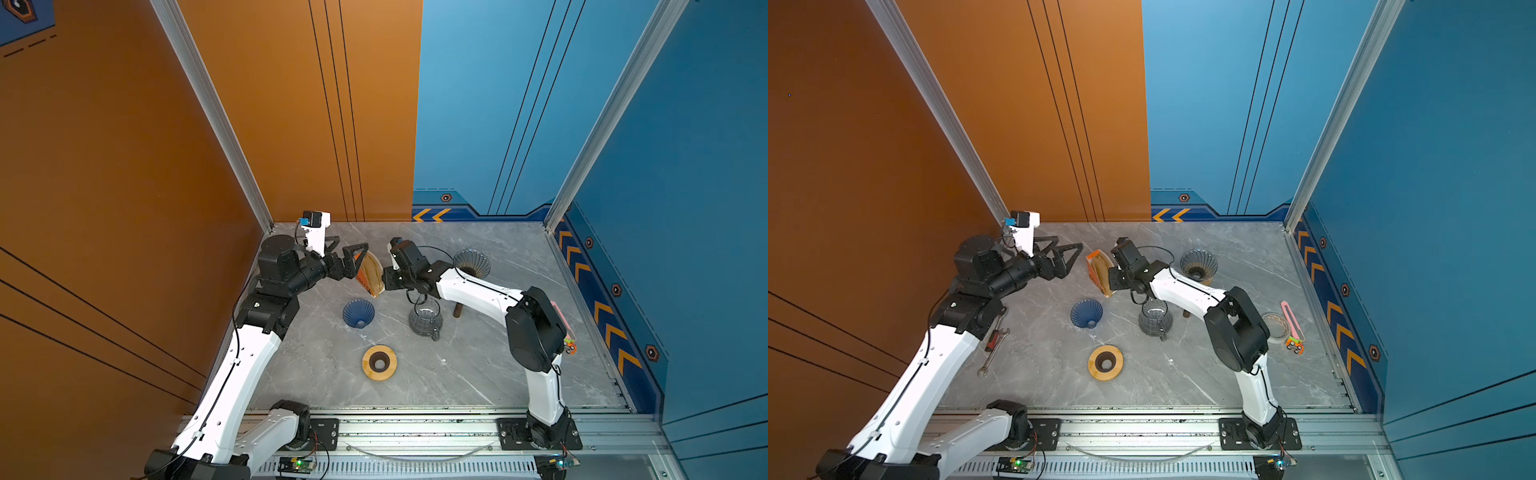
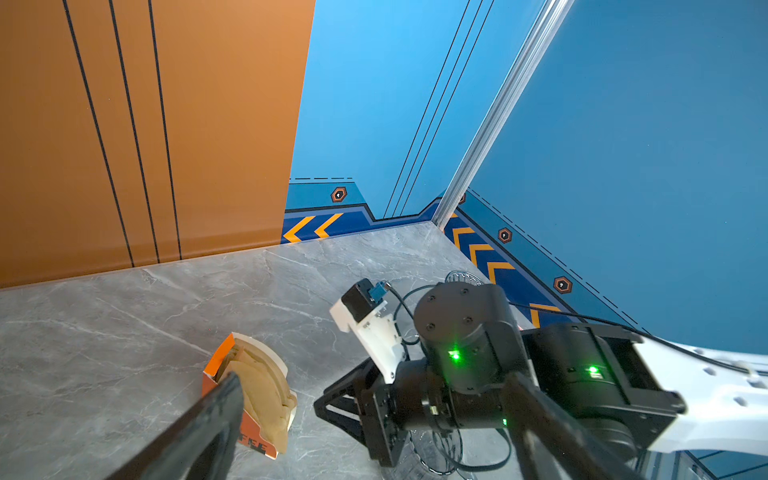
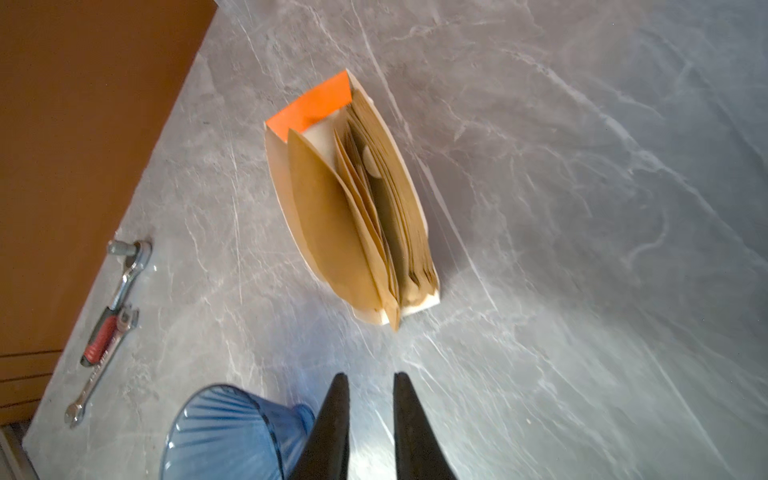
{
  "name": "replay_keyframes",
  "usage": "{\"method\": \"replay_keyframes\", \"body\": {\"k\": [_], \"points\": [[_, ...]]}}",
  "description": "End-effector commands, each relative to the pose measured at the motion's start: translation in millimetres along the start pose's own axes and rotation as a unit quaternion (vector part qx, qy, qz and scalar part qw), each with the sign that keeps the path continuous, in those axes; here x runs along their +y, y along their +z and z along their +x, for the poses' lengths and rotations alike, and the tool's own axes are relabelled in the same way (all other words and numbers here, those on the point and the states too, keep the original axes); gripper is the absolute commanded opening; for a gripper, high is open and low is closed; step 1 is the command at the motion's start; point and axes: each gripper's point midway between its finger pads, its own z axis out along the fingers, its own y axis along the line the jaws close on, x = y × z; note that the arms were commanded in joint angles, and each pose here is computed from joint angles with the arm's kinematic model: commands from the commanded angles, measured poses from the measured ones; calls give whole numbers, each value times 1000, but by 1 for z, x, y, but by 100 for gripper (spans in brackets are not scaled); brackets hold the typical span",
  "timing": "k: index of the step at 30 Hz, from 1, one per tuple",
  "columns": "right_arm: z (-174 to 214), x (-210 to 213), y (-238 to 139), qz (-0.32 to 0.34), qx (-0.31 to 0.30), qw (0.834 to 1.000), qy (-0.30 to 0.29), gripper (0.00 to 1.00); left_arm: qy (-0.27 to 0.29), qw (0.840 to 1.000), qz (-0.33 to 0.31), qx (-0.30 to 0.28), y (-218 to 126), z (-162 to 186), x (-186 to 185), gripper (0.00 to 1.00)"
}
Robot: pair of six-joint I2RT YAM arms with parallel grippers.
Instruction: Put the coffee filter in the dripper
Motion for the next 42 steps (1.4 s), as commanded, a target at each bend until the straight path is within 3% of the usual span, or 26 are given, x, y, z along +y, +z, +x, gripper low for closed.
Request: {"method": "replay_keyframes", "body": {"k": [1,13,25,42], "points": [[-21,24,11,-41,-27,998,28,19,5,1000,19,-19,-6,-11,-10,98],[-37,33,46,-61,-50,994,73,20,0,1000,26,-17,-4,-11,-11,98],[-40,35,61,-65,-48,993,82,20,2,999,28,-22,-7,-14,-13,98],[-37,19,80,-43,-35,995,86,10,3,999,32,-28,-10,-17,-16,98]]}}
